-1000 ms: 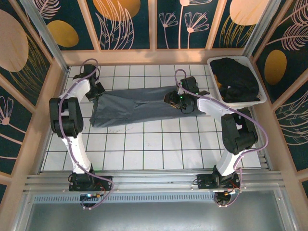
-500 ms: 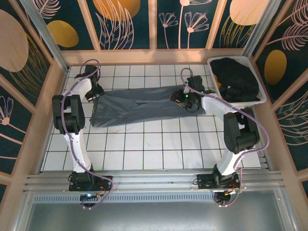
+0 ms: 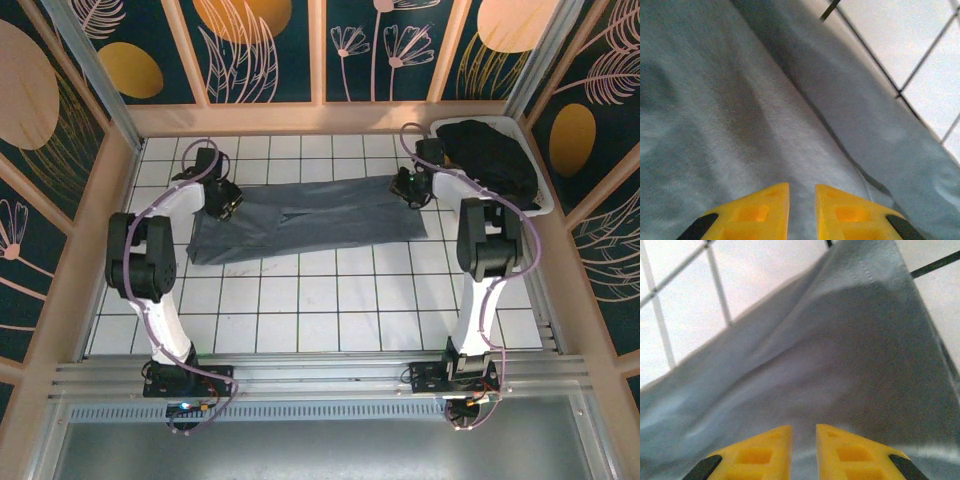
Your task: Fold and stack the t-shirts
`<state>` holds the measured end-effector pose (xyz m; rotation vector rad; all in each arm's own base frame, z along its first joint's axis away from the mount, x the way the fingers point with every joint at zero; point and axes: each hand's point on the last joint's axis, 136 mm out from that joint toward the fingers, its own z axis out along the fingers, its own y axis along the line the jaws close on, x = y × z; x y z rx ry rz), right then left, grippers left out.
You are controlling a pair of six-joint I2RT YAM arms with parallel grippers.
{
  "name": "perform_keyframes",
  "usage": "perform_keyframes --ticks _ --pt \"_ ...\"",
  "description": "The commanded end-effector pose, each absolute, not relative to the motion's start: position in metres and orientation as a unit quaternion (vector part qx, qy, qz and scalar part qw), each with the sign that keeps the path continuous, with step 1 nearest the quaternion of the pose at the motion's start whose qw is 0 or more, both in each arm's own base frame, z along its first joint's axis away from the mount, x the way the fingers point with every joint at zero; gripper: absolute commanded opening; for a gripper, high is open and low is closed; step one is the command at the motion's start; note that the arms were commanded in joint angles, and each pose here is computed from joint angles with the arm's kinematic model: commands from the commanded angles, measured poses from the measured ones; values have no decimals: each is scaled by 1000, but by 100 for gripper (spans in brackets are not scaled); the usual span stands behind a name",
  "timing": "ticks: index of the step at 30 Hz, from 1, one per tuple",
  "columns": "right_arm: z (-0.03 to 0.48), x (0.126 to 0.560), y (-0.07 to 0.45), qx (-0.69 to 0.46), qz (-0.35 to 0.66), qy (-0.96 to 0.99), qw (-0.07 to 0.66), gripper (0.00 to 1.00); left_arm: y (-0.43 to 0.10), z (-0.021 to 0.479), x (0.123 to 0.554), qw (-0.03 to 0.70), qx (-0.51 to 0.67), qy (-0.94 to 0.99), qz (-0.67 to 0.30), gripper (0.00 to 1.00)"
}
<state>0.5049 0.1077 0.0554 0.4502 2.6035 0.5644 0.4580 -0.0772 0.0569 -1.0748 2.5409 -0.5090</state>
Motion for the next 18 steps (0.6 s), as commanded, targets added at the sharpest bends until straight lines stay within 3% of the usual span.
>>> perform_keyframes --ticks 1,5,10,18 --pt "30 496 93 152 143 961 179 21 -80 24 461 126 -403 888 -183 20" --pt "6 467 82 170 110 970 138 21 -76 0 475 111 -394 900 -149 19" --pt "4 400 84 206 100 969 99 21 -92 0 534 144 -381 894 -188 19" --pt "5 254 151 213 150 965 21 21 -204 14 631 187 -322 865 -337 19"
